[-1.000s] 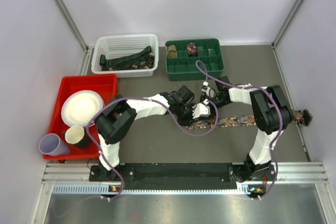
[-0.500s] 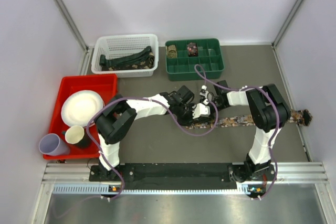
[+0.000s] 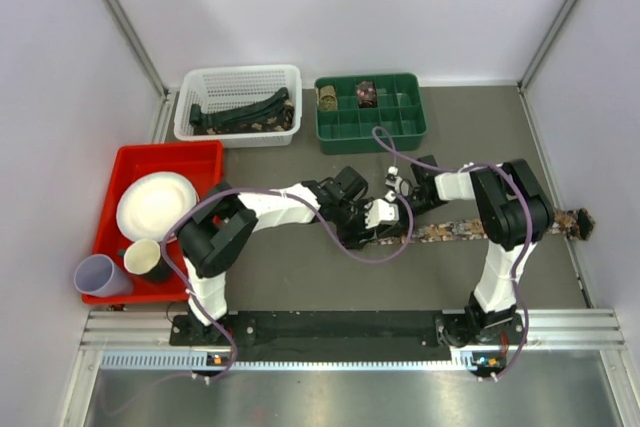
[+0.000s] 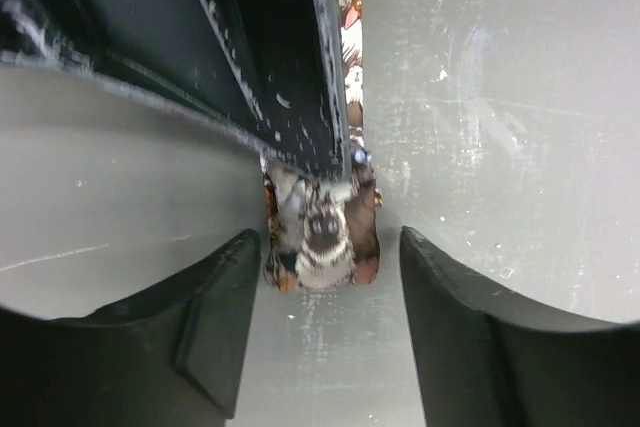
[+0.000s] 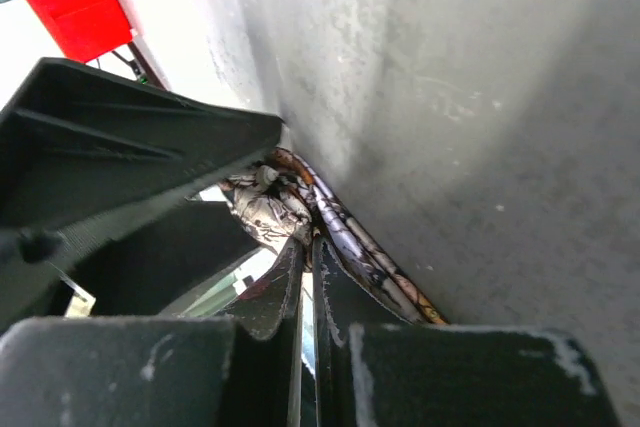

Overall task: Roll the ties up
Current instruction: Roll the tie at the center of the board.

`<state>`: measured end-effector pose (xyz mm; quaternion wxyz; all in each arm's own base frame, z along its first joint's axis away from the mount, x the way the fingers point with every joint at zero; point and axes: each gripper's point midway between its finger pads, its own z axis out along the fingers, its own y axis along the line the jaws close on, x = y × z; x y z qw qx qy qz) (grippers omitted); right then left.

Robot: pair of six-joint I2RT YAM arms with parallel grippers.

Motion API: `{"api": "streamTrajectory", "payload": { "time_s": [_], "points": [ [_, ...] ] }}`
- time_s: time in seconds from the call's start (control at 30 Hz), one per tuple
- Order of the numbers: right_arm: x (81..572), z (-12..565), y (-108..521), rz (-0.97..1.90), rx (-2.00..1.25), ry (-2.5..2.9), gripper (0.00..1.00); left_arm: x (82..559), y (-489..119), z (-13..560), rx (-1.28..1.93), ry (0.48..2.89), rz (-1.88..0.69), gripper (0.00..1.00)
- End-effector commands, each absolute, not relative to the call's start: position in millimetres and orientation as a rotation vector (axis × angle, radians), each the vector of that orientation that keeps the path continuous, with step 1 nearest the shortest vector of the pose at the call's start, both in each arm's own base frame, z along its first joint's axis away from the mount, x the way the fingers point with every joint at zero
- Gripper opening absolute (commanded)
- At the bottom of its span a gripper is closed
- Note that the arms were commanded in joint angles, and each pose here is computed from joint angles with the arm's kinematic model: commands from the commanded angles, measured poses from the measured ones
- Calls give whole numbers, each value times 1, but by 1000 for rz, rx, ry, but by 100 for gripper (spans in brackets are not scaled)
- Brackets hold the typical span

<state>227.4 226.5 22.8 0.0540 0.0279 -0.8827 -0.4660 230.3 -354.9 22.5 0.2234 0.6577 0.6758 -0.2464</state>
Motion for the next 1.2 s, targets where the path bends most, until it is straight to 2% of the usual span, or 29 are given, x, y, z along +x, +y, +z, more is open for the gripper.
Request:
{"api": "streamTrajectory", "payload": {
  "time_s": [0.0,0.13,0.37,0.87,1.03,1.07,1.17],
  "points": [
    [236,11,219,-1348,140,-2760,0,224,-329,5,1749,2016,-663,65],
    [237,3,214,-1303,159,-2794,0,236,-333,9,1630,1997,-663,70],
    [242,10,218,-1344,163,-2777,0,237,-341,7,1627,1974,-682,75],
    [249,27,226,-1414,169,-2746,0,227,-352,-7,1779,1899,-670,76],
    [246,31,227,-1426,167,-2726,0,230,-351,-13,1780,1932,-648,62],
    [246,33,228,-1432,168,-2724,0,228,-349,-15,1782,1941,-646,53],
    [247,42,229,-1454,181,-2720,0,227,-345,-15,1780,1947,-644,37]
  ]
}}
